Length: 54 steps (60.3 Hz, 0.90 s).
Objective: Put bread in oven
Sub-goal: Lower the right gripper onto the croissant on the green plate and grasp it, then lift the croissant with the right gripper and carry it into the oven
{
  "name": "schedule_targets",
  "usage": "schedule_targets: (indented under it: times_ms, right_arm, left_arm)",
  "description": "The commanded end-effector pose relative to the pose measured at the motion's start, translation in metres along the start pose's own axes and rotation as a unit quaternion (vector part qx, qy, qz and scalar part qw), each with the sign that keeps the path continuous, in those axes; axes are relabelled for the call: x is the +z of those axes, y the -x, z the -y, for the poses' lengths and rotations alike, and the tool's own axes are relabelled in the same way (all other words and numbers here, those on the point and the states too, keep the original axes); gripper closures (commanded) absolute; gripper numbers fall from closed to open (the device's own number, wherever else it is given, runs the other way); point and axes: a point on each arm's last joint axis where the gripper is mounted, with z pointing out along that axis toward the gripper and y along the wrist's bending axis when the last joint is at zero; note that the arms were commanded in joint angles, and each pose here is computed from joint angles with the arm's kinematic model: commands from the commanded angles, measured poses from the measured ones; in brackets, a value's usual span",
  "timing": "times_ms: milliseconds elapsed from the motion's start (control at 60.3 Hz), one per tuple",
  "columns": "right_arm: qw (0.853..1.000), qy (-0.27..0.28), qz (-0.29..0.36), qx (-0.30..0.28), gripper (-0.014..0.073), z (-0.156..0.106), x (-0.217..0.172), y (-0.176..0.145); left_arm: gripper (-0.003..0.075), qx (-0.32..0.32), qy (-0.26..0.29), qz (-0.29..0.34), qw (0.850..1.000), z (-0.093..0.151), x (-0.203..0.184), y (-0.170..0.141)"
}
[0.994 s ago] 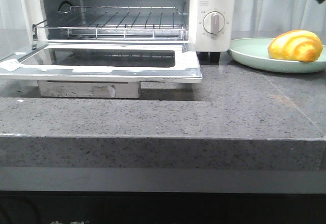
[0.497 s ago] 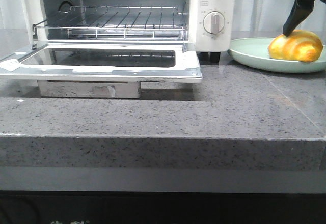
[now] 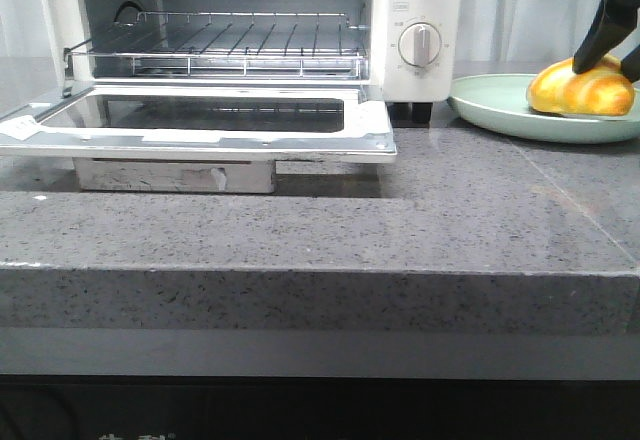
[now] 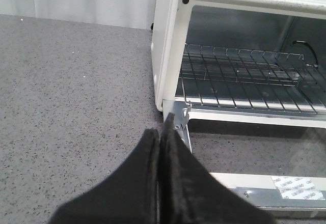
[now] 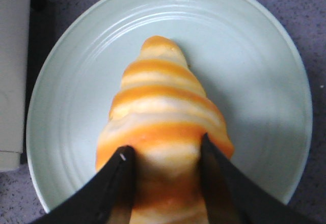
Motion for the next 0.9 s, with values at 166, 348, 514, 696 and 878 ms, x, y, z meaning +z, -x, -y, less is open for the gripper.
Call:
schedule_targets:
  times_ms: [166,348,514,696,878]
  right_arm:
    - [0.994,0.029,0.102,-0.034,0.0431,-0.019,-0.068,0.024]
    - [0.992,0.045,0.101,-0.061,0.0431,-0.029,-0.106,0.006]
    - [0.988,0.077,0.106,-0.086,0.0431,-0.036,-0.132,-0.037]
    - [0.980,0.144,0.089,-0.108,0.0431,-0.054,-0.143,-0.079]
    - [0.964,0.212,0.074,-0.141,0.0431,-0.092,-0.138,-0.092]
  left_arm:
    - [0.0741,-0.005,-0.005,0.052,0.999,0.001,-0.003,0.016]
    - [0.0741,-0.005,-0.005,0.052,0.999,0.001,-0.003,0.016]
    - [0.0741,-0.005,-0.005,0.052,0.999,0.001,-0.003,0.016]
    - [0.0741,-0.005,-0.005,0.052,0.999,0.001,-0.003,0.016]
    - [0.0741,-0.005,-0.005,0.052,0.999,0.001,-0.003,0.016]
